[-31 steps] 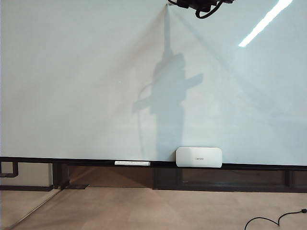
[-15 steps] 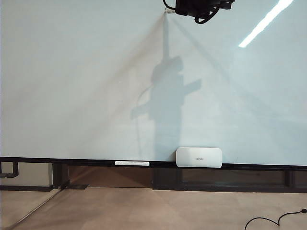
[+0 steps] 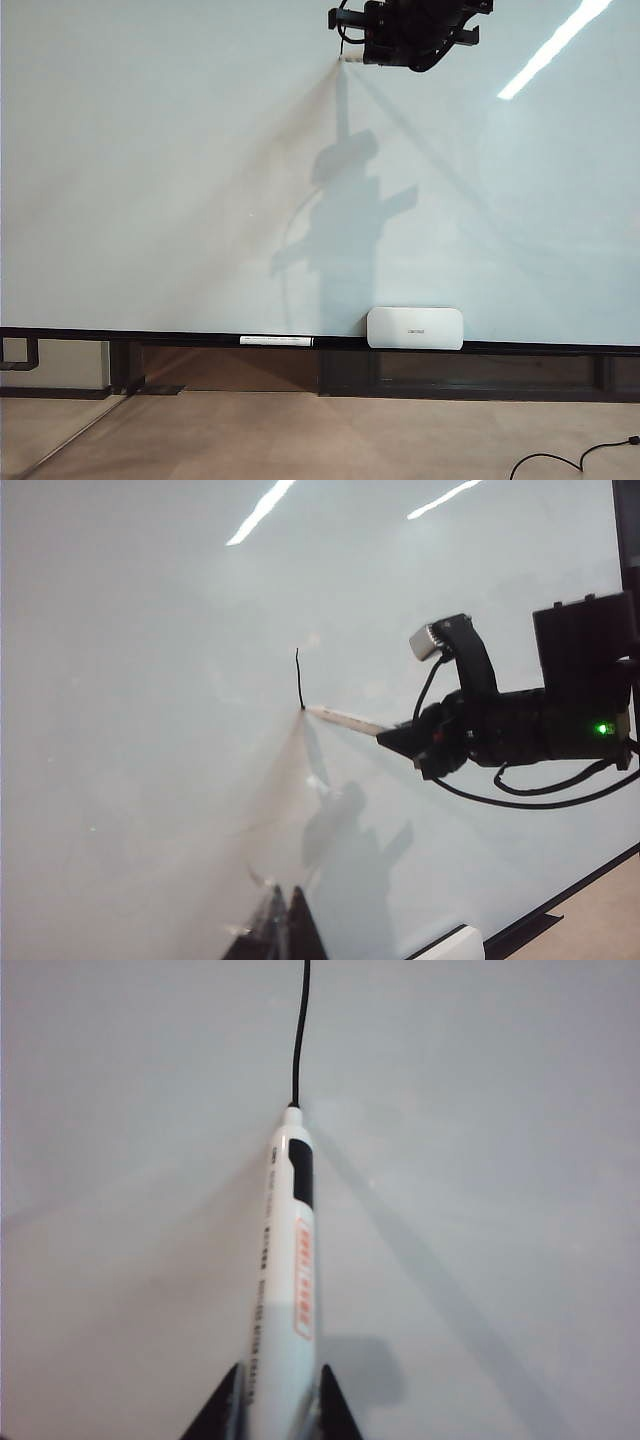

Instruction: Reach to the right to find the marker pen, pick it up, and write the number 13 on the whiteboard.

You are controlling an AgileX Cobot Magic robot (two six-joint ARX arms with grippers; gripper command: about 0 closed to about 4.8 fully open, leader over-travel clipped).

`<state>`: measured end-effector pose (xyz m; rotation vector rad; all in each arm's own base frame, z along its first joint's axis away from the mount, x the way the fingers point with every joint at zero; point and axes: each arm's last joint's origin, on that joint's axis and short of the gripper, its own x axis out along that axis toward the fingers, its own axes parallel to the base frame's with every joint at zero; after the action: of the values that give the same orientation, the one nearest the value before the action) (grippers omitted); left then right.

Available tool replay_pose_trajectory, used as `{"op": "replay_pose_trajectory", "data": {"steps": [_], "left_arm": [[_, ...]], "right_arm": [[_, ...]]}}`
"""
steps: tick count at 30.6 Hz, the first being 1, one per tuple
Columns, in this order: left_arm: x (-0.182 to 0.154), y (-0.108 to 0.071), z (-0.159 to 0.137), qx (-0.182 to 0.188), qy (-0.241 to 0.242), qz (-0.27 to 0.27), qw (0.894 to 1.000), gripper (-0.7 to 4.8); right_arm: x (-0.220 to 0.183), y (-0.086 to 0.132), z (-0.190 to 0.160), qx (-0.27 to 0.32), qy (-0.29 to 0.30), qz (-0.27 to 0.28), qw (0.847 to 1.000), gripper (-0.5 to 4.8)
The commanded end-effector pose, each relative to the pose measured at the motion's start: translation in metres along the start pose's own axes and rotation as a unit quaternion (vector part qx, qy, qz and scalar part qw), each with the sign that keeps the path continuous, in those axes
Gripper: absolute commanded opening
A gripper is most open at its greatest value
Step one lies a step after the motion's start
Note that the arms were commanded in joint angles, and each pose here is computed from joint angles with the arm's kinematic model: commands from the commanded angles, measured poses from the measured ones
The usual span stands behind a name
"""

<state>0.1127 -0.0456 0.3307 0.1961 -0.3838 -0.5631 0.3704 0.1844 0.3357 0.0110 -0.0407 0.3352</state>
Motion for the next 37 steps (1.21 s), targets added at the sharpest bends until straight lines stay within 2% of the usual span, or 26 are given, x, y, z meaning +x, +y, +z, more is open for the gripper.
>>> {"op": "replay_pose_trajectory", "data": {"steps": [1,24,31,37], "left_arm": [[0.000,0.001,0.005,0.003,-0.010,0.001,1.000,-0.06],[-0.001,0.001,0.009,-0.002,-0.005,-0.002,1.000,-0.06],[-0.001,0.001,0.009,-0.002,-0.005,-0.002,1.000,-0.06],[-0.004,0.001,0.011,-0.001,-0.009,-0.001,1.000,-0.06]], "right_arm": [[0.001,-0.002,-0.004,-0.002,0.021,-0.017,1.000,-0.06],[0.004,-0.003,-0.019,-0.006,0.068,-0.026,0.997,-0.06],[0.000,0.004,-0.014,0.000,0.068,-0.020,0.998,-0.06],[-0.011,0.019,-0.002,-0.011,0.058,-0.019,0.998,-0.06]]}}
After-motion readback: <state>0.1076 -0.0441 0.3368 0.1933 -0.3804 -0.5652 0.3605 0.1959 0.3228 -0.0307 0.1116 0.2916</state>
